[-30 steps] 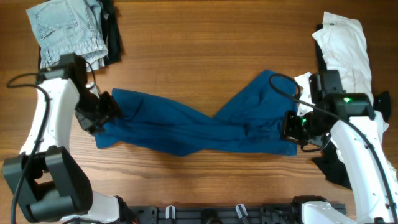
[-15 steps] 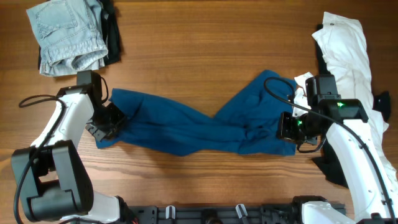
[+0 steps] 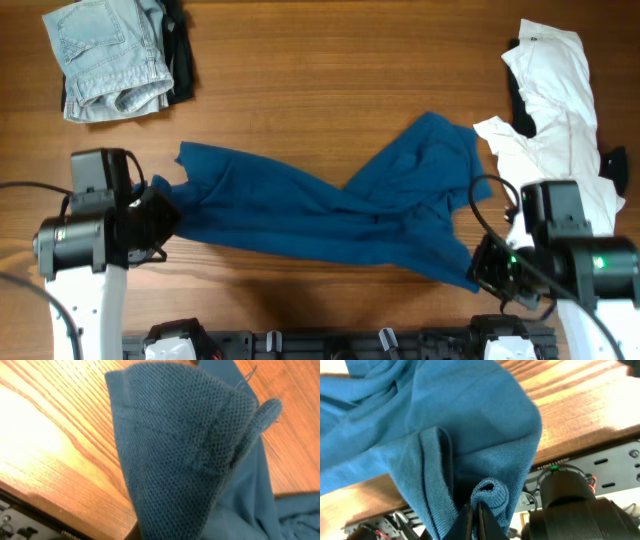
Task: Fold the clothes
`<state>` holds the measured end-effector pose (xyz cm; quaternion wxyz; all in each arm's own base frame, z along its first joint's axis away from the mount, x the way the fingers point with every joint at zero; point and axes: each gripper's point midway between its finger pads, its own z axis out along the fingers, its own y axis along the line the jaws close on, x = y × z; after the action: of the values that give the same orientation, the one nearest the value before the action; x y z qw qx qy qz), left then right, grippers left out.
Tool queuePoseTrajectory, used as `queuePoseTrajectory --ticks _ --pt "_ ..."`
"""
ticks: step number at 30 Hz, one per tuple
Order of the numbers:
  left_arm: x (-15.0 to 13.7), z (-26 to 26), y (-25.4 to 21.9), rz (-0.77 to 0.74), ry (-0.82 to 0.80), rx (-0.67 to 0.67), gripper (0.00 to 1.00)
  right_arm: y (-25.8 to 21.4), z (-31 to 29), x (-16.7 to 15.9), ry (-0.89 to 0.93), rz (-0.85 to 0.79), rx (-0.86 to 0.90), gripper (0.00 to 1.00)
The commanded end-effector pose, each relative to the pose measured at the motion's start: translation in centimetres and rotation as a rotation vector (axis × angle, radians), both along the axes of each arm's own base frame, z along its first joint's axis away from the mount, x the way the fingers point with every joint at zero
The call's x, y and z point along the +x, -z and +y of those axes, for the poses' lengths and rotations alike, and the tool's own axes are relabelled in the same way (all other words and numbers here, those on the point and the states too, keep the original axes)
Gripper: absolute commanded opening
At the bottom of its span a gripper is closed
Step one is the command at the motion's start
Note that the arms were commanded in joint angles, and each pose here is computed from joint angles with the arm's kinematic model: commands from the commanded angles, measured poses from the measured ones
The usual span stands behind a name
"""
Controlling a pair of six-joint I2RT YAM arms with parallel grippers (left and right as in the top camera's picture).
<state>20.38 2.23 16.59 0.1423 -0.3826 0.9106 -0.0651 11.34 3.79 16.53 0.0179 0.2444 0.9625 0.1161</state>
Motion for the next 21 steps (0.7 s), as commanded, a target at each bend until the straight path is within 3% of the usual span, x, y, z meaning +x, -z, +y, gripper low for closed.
queuePoseTrajectory --ticks 1,5,11,16,21 --pt "-0.6 -2.5 -1.6 -0.073 0.045 -0.117 0.04 -1.9 -0.5 -0.4 0.070 -0.106 -0.016 0.04" --pt "-0.6 -1.2 -2.0 -0.102 0.022 -0.040 0.04 -1.8 -1.7 1.3 0.077 -0.102 -0.089 0.04" --pt "4.1 0.5 0.8 -0.056 0.003 0.005 0.04 1.5 -2.6 8.3 0.022 -0.040 -0.154 0.04" --pt "8.5 0.9 8.0 0.107 0.014 -0.020 0.04 5.6 -2.7 15.4 -0.076 -0.091 -0.182 0.04" --pt "11.7 -0.5 14.3 0.164 0.088 -0.020 0.04 11.1 -3.1 21.7 -0.145 -0.147 -0.200 0.05"
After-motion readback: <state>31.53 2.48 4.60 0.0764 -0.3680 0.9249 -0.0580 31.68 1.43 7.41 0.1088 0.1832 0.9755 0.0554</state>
